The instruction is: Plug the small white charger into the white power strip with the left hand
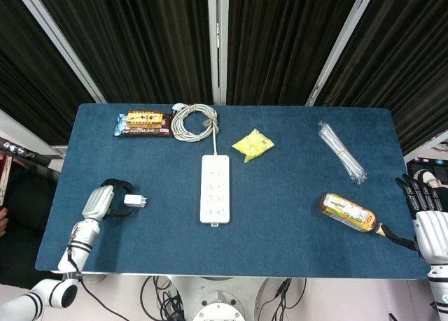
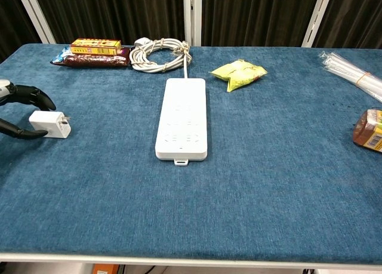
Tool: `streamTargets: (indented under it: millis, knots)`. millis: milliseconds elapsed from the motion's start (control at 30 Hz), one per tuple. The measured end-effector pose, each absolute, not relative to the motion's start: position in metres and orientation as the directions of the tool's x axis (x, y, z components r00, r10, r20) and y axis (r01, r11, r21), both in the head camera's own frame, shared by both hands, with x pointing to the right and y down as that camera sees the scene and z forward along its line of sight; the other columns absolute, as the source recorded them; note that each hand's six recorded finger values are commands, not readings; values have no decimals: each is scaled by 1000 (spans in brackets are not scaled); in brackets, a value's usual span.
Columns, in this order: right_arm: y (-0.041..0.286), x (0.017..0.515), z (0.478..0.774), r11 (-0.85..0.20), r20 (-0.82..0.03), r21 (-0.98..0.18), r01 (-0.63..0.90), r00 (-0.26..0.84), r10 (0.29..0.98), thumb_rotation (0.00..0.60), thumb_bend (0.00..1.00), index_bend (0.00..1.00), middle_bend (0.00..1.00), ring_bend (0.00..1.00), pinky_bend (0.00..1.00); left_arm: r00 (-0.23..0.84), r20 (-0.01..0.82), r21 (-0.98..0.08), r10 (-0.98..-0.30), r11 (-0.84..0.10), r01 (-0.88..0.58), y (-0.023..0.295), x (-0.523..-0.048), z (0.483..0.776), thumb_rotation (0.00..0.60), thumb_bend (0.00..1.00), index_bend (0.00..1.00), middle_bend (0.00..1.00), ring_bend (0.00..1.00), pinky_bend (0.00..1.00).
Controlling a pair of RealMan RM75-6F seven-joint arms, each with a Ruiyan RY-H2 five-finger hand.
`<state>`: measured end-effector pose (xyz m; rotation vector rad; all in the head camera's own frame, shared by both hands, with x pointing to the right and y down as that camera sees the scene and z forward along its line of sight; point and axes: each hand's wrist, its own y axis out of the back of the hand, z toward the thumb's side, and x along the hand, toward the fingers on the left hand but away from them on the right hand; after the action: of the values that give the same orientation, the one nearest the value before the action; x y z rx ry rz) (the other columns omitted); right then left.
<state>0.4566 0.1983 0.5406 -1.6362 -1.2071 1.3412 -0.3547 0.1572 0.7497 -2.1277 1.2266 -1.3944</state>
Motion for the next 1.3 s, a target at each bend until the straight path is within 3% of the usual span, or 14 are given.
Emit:
streamTargets:
  millis: [133,267,433,800,1000,1300]
  knots:
    - [199,456,541,-329,-331,-916,229,32,943,600,115,0,0,0,0,162,580,-652,-799,-574,-496,158,-354,753,600,252,473,470,266,155]
    - [199,456,542,-328,-330,-916,230,30,943,600,112,0,0,0,0,183,546,-661,-817,-555,-505,154,-347,750,600,327,581,581,376,242]
    - [199,456,540,-322,-325,-919,228,28,945,600,110,0,0,0,0,243,522,-691,-818,-573,-441,144,-332,745,600,366,609,620,424,305]
    - [204,461,540,-320,-326,-917,237,15,945,600,111,0,0,0,0,379,569,-783,-729,-622,-22,117,-275,732,600,367,605,617,425,299]
    - [207,467,540,-319,-329,-916,242,0,944,600,110,0,0,0,0,372,621,-778,-690,-599,188,104,-251,727,600,361,580,601,423,271]
    - [210,470,546,-328,-342,-910,255,-10,940,600,110,0,0,0,0,330,691,-722,-643,-625,295,98,-230,718,600,347,426,468,381,257]
